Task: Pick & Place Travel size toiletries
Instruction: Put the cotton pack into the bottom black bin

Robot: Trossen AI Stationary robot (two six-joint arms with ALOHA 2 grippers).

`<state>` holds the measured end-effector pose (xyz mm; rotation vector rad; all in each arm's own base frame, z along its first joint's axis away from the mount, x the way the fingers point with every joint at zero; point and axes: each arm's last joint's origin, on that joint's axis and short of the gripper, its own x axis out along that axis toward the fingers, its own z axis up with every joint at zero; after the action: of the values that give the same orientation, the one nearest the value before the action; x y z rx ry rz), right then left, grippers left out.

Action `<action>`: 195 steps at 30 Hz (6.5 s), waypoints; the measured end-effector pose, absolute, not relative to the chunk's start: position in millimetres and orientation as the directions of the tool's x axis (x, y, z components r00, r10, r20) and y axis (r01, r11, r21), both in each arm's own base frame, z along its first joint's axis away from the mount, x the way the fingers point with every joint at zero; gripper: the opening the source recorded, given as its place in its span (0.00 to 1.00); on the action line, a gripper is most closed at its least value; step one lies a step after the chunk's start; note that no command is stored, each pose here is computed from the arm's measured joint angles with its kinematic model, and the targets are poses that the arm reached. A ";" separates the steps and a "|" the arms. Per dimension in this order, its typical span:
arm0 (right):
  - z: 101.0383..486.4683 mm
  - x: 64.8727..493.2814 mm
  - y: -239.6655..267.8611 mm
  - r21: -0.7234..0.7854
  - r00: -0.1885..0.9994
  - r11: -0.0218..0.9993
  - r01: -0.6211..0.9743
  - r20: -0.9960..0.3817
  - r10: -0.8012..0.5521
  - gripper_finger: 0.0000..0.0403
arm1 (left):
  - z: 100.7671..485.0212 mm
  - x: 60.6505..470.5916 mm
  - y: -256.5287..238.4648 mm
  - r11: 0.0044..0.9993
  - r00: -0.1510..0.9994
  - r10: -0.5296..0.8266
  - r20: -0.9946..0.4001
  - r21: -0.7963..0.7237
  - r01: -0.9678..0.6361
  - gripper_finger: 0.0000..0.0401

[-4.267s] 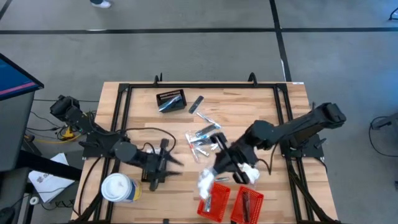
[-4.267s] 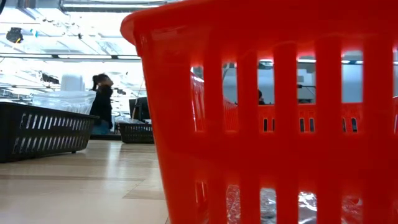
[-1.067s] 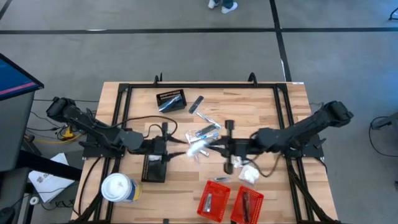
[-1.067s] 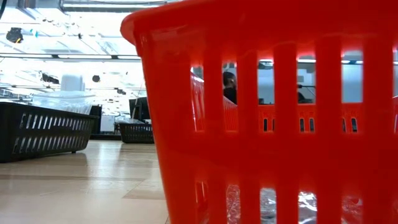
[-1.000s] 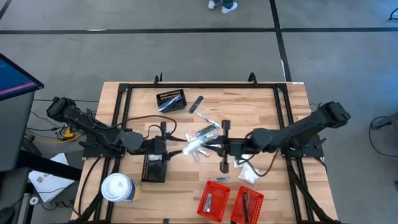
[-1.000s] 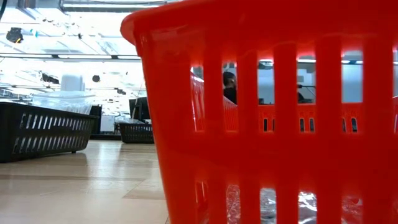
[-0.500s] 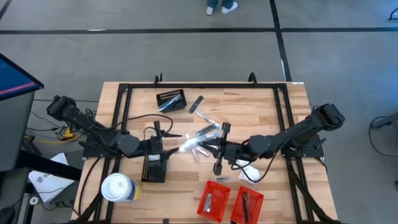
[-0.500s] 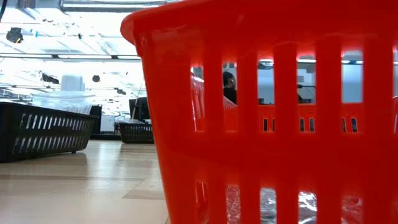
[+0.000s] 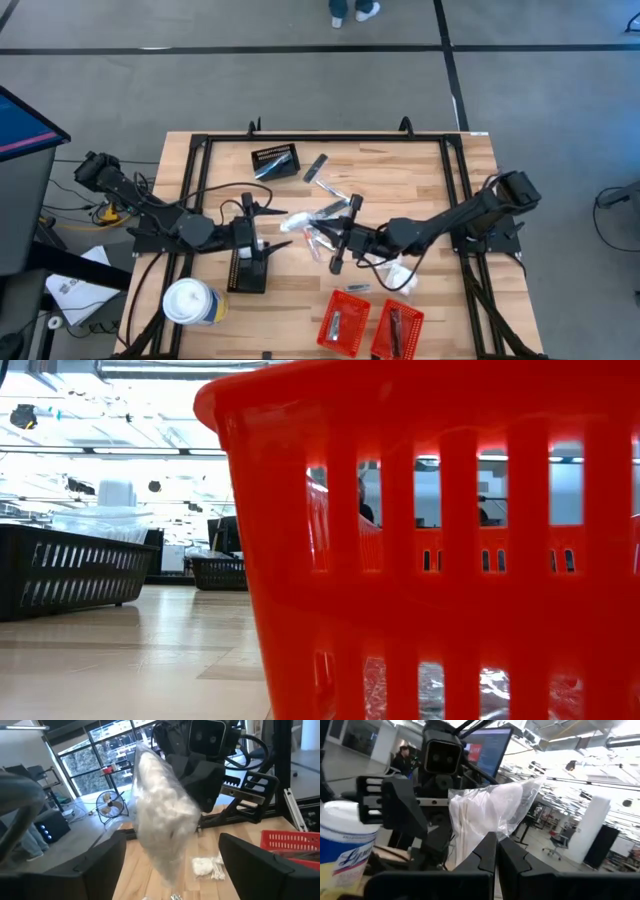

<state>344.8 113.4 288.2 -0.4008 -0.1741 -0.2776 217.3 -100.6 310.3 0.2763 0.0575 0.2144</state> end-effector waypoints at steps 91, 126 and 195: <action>302.9 327.3 62.3 0.763 0.911 0.624 -0.165 -0.125 0.394 0.58 | 260.7 237.3 -197.8 -0.070 0.957 0.259 -0.128 0.986 0.151 0.08; 288.3 330.3 77.3 0.756 0.878 0.638 -0.146 -0.198 0.436 0.77 | 264.2 256.8 -192.3 -0.111 0.943 0.314 -0.110 0.982 0.152 0.08; 321.1 326.5 101.0 0.048 0.917 0.983 -0.175 -0.356 0.181 0.00 | 328.8 155.7 -118.9 0.923 0.924 0.379 0.056 0.041 -0.382 0.21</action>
<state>326.5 101.0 321.1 0.0155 0.3672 0.1832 155.7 -118.9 328.8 0.0514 -0.0477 0.3907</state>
